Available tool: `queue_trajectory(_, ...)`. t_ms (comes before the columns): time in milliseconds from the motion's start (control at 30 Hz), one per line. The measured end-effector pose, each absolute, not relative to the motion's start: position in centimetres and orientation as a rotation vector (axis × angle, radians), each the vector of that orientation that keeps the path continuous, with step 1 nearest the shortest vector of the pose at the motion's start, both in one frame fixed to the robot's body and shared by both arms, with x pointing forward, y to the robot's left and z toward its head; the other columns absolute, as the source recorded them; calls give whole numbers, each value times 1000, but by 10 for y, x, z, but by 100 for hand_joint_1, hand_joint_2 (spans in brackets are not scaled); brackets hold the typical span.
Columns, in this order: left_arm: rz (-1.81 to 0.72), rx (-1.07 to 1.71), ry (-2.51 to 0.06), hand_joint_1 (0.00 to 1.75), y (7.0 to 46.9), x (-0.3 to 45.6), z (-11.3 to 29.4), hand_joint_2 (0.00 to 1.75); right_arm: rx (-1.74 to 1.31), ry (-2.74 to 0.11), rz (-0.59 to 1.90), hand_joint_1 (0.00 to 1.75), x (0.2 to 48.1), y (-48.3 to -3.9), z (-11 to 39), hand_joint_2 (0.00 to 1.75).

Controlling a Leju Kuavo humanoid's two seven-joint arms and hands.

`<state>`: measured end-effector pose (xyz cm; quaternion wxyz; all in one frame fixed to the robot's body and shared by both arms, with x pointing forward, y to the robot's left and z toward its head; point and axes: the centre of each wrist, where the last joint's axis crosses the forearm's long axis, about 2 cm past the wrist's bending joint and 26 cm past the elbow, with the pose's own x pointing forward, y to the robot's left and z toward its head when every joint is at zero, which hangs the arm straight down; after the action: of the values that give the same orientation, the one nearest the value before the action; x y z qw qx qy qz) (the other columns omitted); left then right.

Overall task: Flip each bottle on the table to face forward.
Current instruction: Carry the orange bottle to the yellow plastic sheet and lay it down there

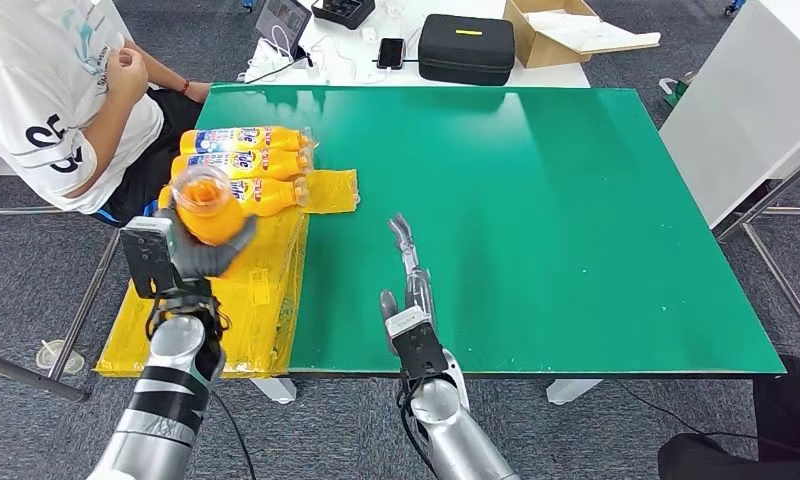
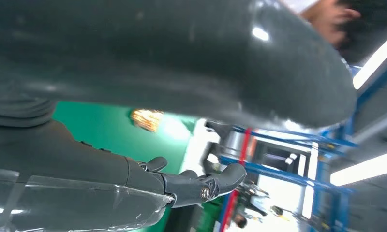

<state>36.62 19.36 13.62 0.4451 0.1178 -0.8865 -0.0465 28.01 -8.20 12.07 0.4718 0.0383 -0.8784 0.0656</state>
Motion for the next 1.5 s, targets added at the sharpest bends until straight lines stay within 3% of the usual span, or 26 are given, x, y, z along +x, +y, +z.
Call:
queue_trajectory(133, -164, 404, -2216, 175, 199, 372, 141, 175, 84, -2192, 151, 0, 279, -81, 129, 0)
queue_trajectory(267, -516, 809, -2152, 175, 213, 387, 139, 175, 67, -2278, 115, 0, 277, -79, 145, 0)
queue_trajectory(400, -843, 893, -2019, 175, 224, 390, 119, 175, 77, -2285, 116, 0, 276, -81, 147, 0)
queue_trajectory(833, -1051, 858, -1852, 175, 242, 386, 93, 175, 83, -2284, 134, 0, 276, -85, 144, 0)
queue_trajectory(1067, -1262, 651, -1639, 175, 259, 379, 73, 175, 136, -2270, 150, 0, 276, -85, 143, 0)
queue_trajectory(1500, -1392, 435, -1397, 175, 277, 366, 51, 175, 221, -2216, 195, 0, 274, -81, 136, 0)
